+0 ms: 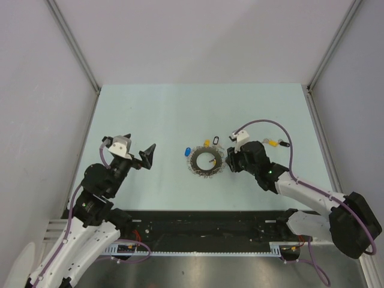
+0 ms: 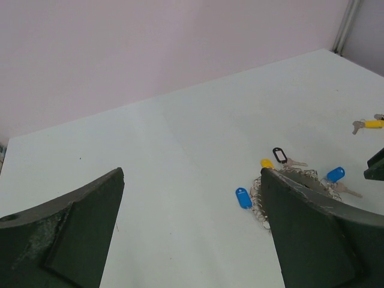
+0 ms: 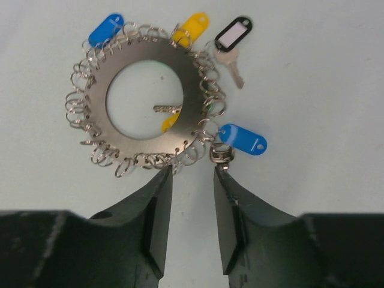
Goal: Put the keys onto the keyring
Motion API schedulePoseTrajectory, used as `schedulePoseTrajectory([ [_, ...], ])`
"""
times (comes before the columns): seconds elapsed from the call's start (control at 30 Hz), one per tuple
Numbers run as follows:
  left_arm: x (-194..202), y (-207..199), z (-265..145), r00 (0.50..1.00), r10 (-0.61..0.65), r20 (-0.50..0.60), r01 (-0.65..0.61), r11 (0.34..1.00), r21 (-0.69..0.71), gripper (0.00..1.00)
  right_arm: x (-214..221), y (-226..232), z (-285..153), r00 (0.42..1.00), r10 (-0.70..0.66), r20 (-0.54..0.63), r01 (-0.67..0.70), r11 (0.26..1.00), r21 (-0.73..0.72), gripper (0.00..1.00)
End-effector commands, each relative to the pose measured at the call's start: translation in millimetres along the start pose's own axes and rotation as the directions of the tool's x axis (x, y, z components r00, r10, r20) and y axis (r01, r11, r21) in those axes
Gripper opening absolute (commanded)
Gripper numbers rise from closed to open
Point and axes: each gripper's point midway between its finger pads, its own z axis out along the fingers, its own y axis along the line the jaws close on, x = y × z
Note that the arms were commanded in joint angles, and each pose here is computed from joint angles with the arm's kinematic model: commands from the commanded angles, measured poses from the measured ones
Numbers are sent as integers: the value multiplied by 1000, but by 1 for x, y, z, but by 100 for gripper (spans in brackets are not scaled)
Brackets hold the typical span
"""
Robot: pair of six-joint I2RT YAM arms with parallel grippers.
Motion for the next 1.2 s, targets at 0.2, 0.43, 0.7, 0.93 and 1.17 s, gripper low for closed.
schedulePoseTrajectory([
  [0.2, -11, -4, -1, 998, -30, 46, 29, 999, 26, 100, -23, 26, -36, 977, 197, 77, -193, 980, -49, 53],
  [0.43, -7, -7, 1, 999, -27, 25, 25, 999, 41, 100, 11, 34, -22, 962, 268, -54, -269, 963, -7, 51],
  [0.7, -4, -12, 4, 1000, -22, 11, 21, 998, 65, 100, 26, 41, 2, 959, 256, -121, -264, 963, -52, 43],
  [0.93, 0, -16, 7, 1000, -21, -9, 21, 996, 83, 100, 26, 47, 23, 958, 256, -129, -272, 955, -122, 37],
  [1.17, 3, -18, 9, 1000, -18, -19, 20, 995, 94, 100, 36, 42, 43, 957, 252, -144, -269, 957, -113, 35],
])
